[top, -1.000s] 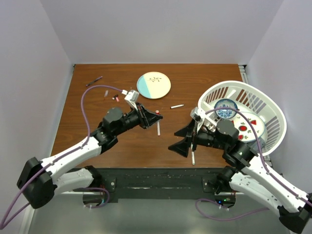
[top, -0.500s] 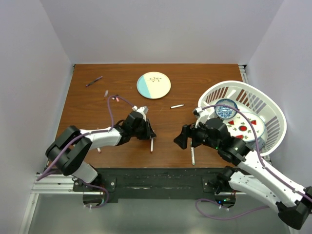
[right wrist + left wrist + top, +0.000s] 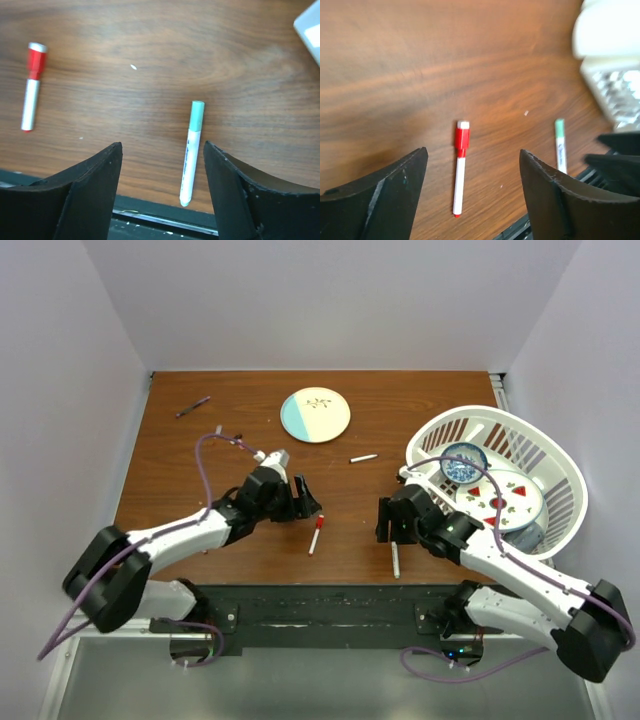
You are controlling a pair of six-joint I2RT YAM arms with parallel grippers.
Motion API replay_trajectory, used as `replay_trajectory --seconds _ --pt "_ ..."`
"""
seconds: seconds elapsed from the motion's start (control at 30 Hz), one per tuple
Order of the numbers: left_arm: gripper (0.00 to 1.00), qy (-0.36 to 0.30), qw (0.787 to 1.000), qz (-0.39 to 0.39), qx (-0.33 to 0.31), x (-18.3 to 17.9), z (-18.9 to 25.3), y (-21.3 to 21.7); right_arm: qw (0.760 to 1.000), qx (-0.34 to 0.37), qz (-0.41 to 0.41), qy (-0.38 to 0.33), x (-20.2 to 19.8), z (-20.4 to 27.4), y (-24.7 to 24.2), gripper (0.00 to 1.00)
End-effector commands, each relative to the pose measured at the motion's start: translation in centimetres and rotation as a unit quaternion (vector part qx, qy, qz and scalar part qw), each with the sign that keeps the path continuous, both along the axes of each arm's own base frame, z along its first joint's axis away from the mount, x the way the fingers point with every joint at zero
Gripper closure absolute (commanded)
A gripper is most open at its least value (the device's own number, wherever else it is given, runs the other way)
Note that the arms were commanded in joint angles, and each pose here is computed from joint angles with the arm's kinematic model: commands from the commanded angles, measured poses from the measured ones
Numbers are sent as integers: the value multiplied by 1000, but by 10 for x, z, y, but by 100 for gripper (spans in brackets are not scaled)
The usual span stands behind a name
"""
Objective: Insert the pens into the pen caps
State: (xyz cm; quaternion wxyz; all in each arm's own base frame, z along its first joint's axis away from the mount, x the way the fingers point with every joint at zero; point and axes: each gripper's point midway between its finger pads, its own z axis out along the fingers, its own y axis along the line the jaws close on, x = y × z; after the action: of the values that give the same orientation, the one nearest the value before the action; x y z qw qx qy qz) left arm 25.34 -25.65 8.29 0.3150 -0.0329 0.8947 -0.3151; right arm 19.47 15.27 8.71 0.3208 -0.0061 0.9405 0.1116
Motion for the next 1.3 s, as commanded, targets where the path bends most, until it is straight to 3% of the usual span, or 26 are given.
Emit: replay_trajectory --seconds 0.0,0.17,0.27,0.47,0.6,0.63,0.73,0.97,1.07,1.17,1.2,1.27 --pt "19 -24 995 91 21 11 18 43 999 -7 -35 -7 7 -14 -2 32" --pt "17 -34 968 244 52 12 28 116 999 -15 -44 2 9 -32 -1 34" --pt "10 -46 946 316 64 5 36 153 999 -12 -43 4 9 -43 3 36" --pt "6 -61 920 374 102 -7 44 195 998 -32 -50 24 5 -68 -1 42" --pt "3 -28 904 406 128 -17 28 212 998 -22 -41 30 1 -76 11 59" --pt "3 -19 898 421 128 -19 25 217 999 -12 -40 26 3 -76 17 70" --pt "4 1 880 448 160 -27 15 237 999 12 -36 19 10 -73 39 83" --pt "8 31 843 497 206 -31 2 266 996 77 -51 8 42 -60 97 93" --pt "9 42 833 502 230 -27 -8 275 993 101 -56 7 53 -54 115 92" --pt "11 55 822 507 253 -28 -23 281 991 125 -52 11 54 -47 126 78" --pt "12 63 819 510 256 -32 -30 282 990 131 -45 8 55 -42 130 67" --pt "14 69 823 504 253 -29 -39 278 991 126 -34 2 55 -36 130 60"
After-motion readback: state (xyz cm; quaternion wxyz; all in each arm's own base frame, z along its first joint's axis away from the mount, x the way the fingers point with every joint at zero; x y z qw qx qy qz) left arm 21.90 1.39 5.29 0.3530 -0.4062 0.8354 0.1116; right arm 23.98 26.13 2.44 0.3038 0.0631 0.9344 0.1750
